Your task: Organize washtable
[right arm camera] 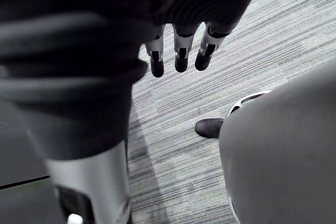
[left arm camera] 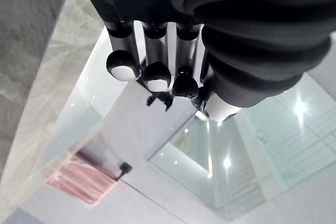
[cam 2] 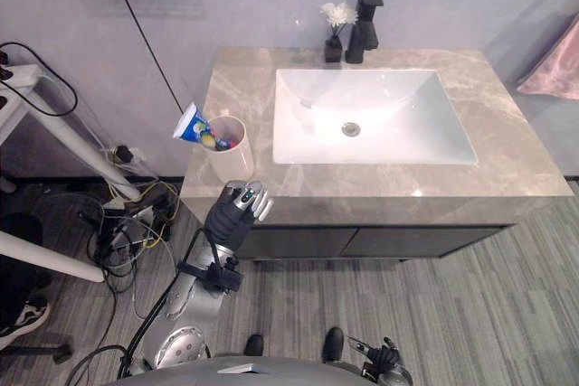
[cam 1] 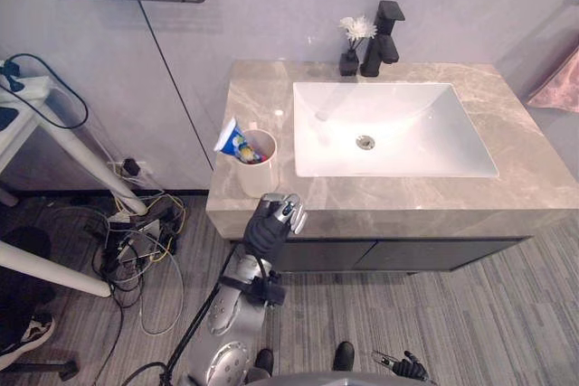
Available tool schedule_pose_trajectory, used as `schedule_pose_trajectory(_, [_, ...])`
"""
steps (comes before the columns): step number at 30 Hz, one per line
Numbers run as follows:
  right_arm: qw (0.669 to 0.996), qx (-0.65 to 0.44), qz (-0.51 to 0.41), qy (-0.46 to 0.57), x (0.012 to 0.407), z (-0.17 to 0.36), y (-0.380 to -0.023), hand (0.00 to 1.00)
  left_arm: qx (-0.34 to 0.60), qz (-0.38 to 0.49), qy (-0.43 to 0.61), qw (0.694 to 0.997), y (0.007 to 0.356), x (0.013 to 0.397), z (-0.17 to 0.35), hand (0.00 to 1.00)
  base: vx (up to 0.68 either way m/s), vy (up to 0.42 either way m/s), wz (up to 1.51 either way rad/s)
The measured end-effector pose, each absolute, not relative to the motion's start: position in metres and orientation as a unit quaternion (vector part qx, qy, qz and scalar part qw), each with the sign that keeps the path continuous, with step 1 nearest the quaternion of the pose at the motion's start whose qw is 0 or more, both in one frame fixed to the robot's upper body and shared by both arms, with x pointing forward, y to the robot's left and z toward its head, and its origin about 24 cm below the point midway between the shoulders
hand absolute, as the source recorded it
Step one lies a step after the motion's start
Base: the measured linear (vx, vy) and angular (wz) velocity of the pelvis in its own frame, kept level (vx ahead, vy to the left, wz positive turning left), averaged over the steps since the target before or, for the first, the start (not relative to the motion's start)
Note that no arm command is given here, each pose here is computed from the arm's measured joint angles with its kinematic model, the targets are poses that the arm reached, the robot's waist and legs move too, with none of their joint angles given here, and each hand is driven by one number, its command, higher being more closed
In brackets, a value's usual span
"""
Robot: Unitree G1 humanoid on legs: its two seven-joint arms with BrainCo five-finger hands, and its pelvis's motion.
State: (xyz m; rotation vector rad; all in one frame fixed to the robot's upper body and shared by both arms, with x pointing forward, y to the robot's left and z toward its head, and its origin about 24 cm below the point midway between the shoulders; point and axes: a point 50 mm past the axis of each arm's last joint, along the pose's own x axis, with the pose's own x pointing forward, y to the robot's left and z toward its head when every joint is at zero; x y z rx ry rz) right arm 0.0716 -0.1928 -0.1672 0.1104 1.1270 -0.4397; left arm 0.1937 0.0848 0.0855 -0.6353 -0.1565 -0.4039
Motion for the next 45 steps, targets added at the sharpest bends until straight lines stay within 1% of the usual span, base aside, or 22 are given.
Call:
schedule_pose_trajectory(11, [0.821,0.053,-0.206,0.530,0.071,-0.167,-0.192,0.00,-0.307,-0.230,-0.108,0.917,0.074,0.203,0.102,1.00,0.00,0.002,-0.03])
schedule_pose_trajectory(23, [0.820,0.054,-0.206,0.532,0.070,-0.168,-0.191,0.00,-0.301,-0.225,-0.134,0.917,0.073,0.214,0.114,1.00,-0.01,0.002,-0.06])
schedule_pose_trajectory(27, [0.820,0.054,-0.207,0.530,0.071,-0.167,-0.192,0.00,-0.288,-0.198,-0.108,0.931,0.078,0.222,0.099,1.00,0.03,0.000,-0.09])
schedule_pose_trajectory(29, [0.821,0.054,-0.207,0.529,0.071,-0.167,-0.192,0.00,-0.277,-0.168,-0.083,0.943,0.087,0.228,0.084,1.00,0.01,0.002,-0.12])
schedule_pose_trajectory(31, [0.821,0.054,-0.207,0.529,0.071,-0.167,-0.192,0.00,-0.273,-0.153,-0.075,0.947,0.093,0.229,0.078,1.00,0.00,0.003,-0.08])
schedule_pose_trajectory(45, [0.823,0.054,-0.207,0.525,0.073,-0.167,-0.192,0.00,-0.263,-0.092,-0.055,0.959,0.119,0.227,0.062,1.00,0.00,0.000,0.00])
